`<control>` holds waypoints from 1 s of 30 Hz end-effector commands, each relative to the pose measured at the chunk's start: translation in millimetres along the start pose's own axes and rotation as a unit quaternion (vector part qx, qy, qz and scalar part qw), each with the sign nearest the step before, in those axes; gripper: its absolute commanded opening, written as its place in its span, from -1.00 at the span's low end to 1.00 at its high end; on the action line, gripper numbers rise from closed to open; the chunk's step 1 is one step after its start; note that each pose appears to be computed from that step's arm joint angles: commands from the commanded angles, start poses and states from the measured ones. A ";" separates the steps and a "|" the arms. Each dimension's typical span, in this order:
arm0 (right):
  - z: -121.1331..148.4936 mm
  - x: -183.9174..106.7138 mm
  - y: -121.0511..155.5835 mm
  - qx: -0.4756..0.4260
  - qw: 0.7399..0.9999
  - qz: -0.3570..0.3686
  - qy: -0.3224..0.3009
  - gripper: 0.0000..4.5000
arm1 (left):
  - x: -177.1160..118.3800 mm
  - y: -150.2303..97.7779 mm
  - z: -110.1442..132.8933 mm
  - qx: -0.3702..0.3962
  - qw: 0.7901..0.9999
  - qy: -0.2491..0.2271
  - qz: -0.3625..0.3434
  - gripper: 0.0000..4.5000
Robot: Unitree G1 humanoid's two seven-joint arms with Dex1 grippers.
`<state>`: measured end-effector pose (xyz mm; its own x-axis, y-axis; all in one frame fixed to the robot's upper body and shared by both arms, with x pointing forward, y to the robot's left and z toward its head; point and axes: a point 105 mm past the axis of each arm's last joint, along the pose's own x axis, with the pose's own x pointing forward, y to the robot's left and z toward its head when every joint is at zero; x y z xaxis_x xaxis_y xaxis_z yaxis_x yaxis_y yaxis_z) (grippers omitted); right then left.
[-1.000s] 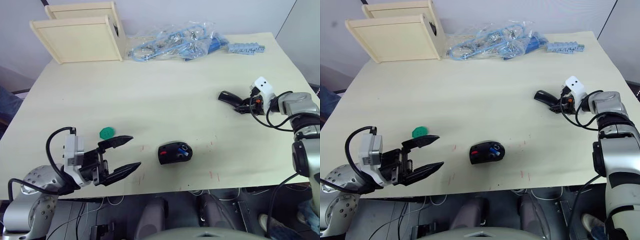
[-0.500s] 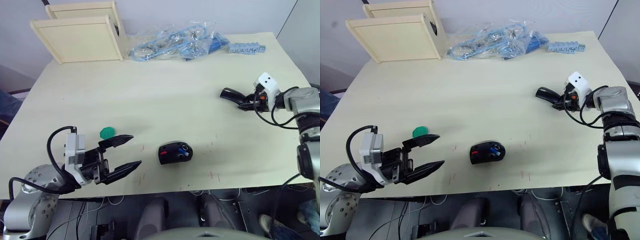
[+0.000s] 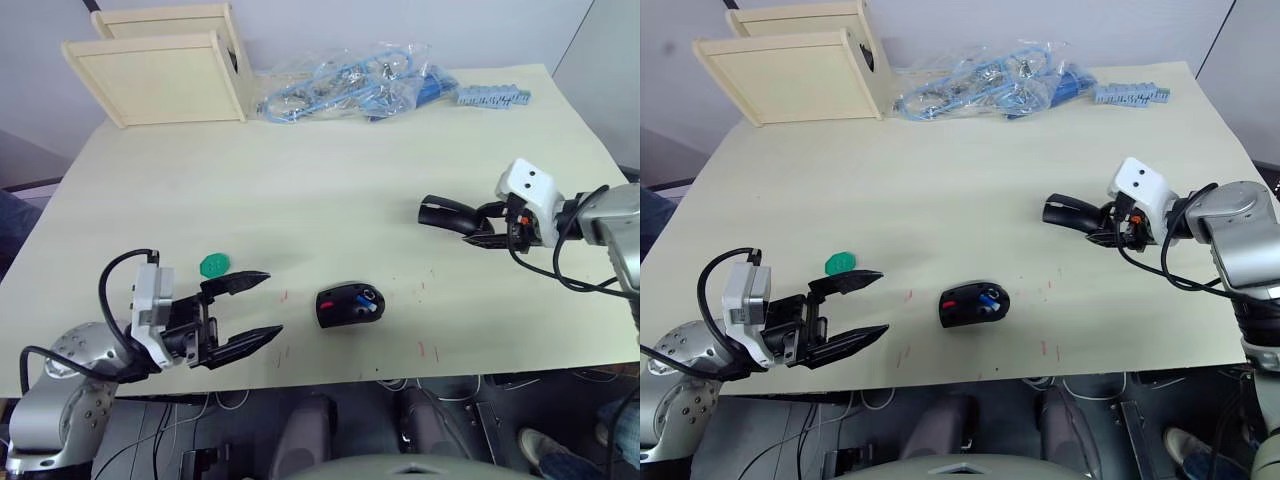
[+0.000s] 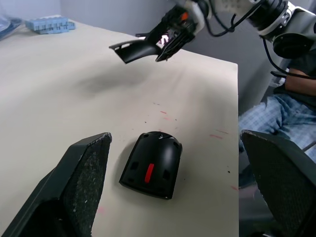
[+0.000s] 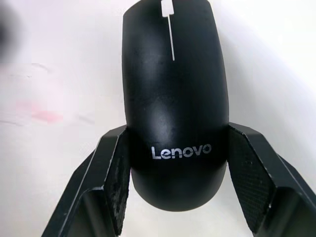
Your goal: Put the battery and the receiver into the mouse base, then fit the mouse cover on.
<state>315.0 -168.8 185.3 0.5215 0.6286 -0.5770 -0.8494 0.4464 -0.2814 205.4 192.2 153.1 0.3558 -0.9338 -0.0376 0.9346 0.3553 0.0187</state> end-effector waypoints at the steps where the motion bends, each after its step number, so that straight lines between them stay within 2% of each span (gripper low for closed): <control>1: 29.3 -6.6 24.1 -0.023 0.999 0.007 -0.031 0.04 | -3.1 1.3 3.7 0.009 1.000 0.008 -0.014 1.00; 3: 39.2 -4.2 43.2 -0.049 0.998 0.018 -0.024 0.04 | -4.8 2.8 3.7 0.010 1.000 0.015 -0.021 1.00; 5: 40.5 -2.4 53.4 -0.082 0.996 0.016 0.008 0.04 | -6.0 4.6 4.9 0.011 1.000 0.018 -0.024 1.00; 9: 50.4 1.4 73.4 -0.105 0.993 0.048 0.008 0.04 | -8.7 6.3 6.7 0.013 0.999 0.024 -0.029 1.00; 13: 53.1 9.2 83.3 -0.116 0.991 0.060 0.027 0.04 | -12.6 5.5 6.5 0.015 0.999 0.036 -0.037 1.00; 20: 76.4 22.2 104.3 -0.133 0.986 0.092 0.040 0.04 | -17.2 7.4 8.6 0.018 0.998 0.046 -0.034 1.00; 30: 78.4 37.5 124.7 -0.149 0.974 0.142 0.093 0.04 | -21.6 6.8 7.7 0.017 0.997 0.060 -0.039 1.00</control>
<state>236.1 -43.5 184.7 0.2546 0.5571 -0.7904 -0.9631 0.0727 -0.2590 204.8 210.5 156.1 0.2776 -0.9493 -0.1471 0.9604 0.2782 0.0169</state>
